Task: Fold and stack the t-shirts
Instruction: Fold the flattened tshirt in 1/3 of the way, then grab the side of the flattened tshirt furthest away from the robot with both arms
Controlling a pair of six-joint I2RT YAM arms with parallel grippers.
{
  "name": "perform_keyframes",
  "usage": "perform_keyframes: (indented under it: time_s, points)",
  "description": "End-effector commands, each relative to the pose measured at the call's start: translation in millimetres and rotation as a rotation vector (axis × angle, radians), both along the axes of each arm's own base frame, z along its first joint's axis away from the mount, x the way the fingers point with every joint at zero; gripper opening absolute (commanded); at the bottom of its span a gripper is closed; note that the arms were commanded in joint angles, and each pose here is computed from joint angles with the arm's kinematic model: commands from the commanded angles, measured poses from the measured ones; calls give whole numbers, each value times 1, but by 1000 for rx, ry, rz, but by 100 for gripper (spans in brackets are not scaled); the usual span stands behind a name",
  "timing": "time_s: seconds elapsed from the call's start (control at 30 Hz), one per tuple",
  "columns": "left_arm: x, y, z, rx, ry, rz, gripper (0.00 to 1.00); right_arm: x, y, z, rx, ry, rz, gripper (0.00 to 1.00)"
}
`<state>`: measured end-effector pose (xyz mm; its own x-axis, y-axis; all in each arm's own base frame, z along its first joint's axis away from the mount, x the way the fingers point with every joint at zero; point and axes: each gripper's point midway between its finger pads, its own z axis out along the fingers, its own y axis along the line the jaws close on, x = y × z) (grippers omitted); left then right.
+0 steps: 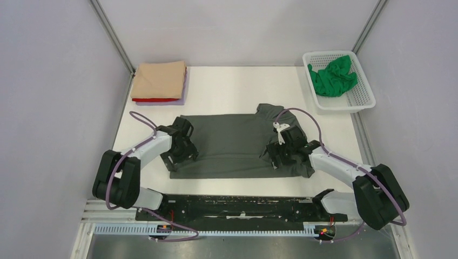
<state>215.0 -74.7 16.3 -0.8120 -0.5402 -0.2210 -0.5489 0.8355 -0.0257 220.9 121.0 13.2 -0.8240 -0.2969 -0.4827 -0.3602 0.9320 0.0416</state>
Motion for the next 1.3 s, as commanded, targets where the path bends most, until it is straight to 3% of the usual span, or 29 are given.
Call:
perform_keyframes:
  time_s: [0.0,0.2,0.33,0.57,0.83,1.03,1.17,1.27]
  points:
    - [-37,13,7,45,82,26,100,-100,-29,-28,-71,377,-38,98]
    - [-36,10,21,28,33,22,100,-80,-7,-10,37,266,8,98]
    - [-22,9,43,20,-60,23,100,-30,9,35,62,71,57,98]
    - [10,7,101,4,-250,14,100,24,25,101,83,-143,96,98]
    - [40,2,120,18,-306,8,100,60,32,123,131,-336,50,98]
    - [81,-2,150,15,-473,16,100,102,22,145,260,-526,-108,98]
    - [110,4,167,61,-522,13,100,129,20,154,321,-571,-159,98]
    - [142,3,175,9,-549,4,100,148,19,152,305,-555,-192,98]
